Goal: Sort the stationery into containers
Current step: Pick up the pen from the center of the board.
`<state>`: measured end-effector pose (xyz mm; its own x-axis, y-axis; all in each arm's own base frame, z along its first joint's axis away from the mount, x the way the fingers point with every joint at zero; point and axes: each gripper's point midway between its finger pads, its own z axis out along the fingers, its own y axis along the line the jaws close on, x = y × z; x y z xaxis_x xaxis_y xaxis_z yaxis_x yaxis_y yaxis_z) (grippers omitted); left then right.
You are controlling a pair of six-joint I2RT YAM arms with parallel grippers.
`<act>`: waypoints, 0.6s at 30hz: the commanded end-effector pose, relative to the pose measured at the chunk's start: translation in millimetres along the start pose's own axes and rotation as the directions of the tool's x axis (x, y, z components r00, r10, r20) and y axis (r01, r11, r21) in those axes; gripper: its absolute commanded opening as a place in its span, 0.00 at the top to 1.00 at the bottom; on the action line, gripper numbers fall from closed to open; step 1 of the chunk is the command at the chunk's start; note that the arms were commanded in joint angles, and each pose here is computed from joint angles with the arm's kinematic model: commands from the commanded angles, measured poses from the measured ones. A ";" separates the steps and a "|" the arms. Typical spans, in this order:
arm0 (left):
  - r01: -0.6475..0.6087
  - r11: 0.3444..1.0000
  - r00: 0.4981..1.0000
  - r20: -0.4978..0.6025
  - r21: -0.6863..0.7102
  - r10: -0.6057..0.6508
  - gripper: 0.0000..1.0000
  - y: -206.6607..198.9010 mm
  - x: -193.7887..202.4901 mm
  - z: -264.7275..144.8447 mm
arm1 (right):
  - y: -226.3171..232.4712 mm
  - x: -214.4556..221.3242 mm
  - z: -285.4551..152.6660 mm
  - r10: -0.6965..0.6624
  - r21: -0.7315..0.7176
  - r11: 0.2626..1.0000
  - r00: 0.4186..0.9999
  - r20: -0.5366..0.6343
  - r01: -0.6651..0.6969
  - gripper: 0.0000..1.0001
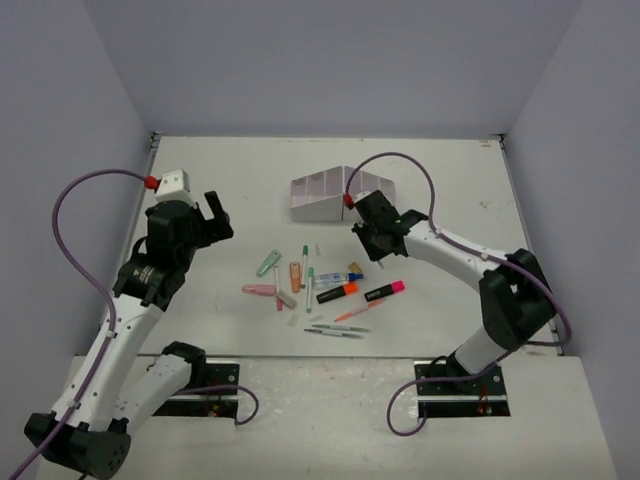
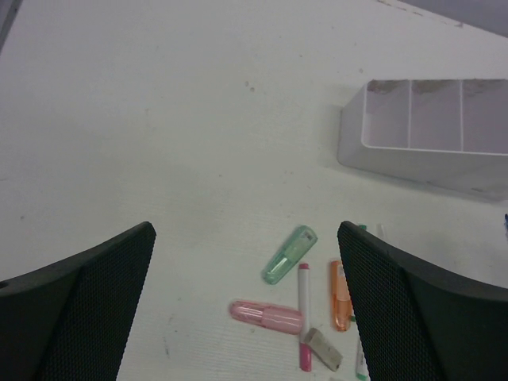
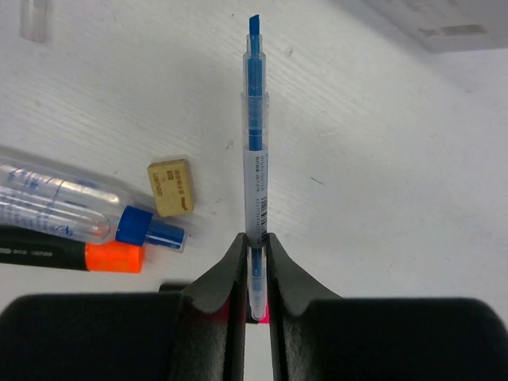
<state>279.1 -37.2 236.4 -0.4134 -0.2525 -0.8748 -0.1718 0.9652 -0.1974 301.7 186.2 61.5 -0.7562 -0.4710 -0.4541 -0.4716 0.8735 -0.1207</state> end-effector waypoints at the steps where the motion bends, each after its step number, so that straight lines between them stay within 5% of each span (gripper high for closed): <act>1: 0.111 0.987 0.994 -0.001 0.115 -0.111 0.00 -54.5 -12.3 13.9 | -16.8 -33.5 -67.0 0.109 0.032 0.992 0.965 0.238 -0.120 1.00; 5: -0.005 0.997 0.999 -0.052 0.082 0.010 0.00 -127.6 31.2 34.1 | -47.4 -35.7 -122.2 0.261 0.066 0.945 0.857 0.445 -0.322 1.00; 12: -0.038 0.999 0.994 -0.099 0.015 0.040 0.06 -210.7 87.8 72.6 | -82.7 -11.9 -164.6 0.381 0.045 0.861 0.701 0.603 -0.507 1.00; 18: -0.073 0.996 0.989 -0.135 -0.059 0.065 0.48 -239.5 123.6 108.7 | -75.0 -5.7 -186.8 0.421 -0.074 0.861 0.623 0.659 -0.504 1.00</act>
<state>340.3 -283.7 116.1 -0.6274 -0.0802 -0.7746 -0.0599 0.9967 -0.0547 260.1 101.5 226.5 -0.4273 0.0660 -0.9017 -0.0749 0.9913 0.1081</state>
